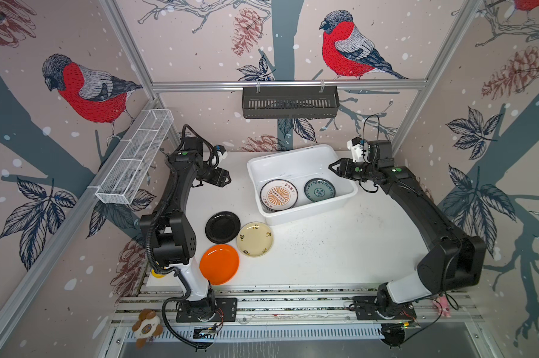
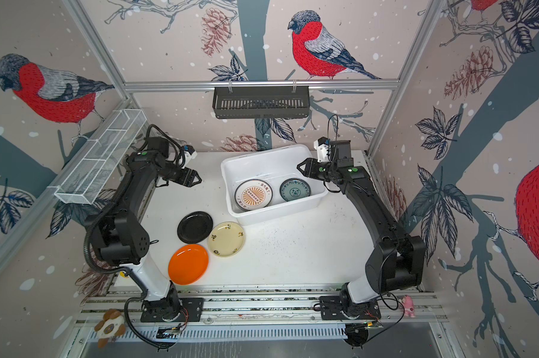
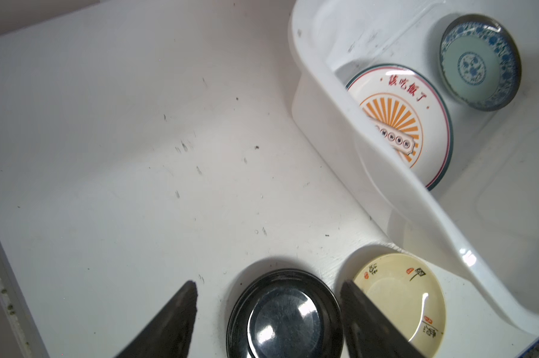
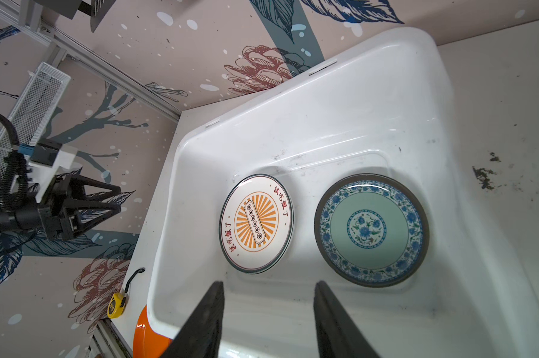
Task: Place the plates into the plastic bin on the countertop
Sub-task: 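Withdraw the left gripper from the bin and lower it to the black plate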
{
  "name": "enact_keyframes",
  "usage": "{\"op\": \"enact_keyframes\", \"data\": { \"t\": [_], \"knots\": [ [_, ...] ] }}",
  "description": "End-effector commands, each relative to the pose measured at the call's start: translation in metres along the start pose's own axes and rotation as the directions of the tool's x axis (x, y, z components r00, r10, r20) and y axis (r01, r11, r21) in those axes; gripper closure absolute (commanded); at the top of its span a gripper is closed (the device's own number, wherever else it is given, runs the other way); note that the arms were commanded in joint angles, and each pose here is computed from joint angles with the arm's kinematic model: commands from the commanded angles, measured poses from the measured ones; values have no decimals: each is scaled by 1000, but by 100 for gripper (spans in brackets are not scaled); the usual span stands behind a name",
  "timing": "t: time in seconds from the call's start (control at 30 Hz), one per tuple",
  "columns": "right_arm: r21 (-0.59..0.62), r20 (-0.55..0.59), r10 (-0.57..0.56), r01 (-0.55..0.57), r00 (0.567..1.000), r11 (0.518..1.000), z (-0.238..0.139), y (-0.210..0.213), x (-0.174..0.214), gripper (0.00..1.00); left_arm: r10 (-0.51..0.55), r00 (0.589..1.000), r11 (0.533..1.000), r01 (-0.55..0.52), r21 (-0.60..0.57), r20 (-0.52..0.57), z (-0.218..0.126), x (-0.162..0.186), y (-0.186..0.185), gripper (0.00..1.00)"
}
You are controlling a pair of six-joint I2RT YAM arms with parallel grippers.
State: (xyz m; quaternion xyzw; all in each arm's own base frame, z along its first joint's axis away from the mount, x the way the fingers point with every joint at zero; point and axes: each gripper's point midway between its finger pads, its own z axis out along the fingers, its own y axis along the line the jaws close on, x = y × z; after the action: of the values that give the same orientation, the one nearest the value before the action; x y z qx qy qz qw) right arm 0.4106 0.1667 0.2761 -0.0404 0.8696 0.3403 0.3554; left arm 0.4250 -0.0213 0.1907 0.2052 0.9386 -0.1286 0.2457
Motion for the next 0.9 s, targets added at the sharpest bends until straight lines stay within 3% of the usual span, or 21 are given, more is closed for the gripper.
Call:
{"op": "enact_keyframes", "data": {
  "t": [0.0, 0.2, 0.4, 0.87],
  "knots": [
    [-25, 29, -32, 32, 999, 999, -3, 7, -5, 51, -21, 998, 999, 24, 47, -64, 1, 34, 8, 27],
    [-47, 31, -29, 30, 999, 998, -6, 11, -3, 51, -78, 978, 991, 97, 89, -196, 21, 90, 31, 27],
    [-56, 34, -25, 27, 999, 998, -8, 11, -4, 51, -53, 953, 992, 85, 97, -299, 43, 129, 34, 27],
    [-37, 29, -4, 5, 1000, 999, -12, 1, -3, 51, -62, 921, 985, 119, 126, -385, 69, 162, 41, 40]
  ]
}}
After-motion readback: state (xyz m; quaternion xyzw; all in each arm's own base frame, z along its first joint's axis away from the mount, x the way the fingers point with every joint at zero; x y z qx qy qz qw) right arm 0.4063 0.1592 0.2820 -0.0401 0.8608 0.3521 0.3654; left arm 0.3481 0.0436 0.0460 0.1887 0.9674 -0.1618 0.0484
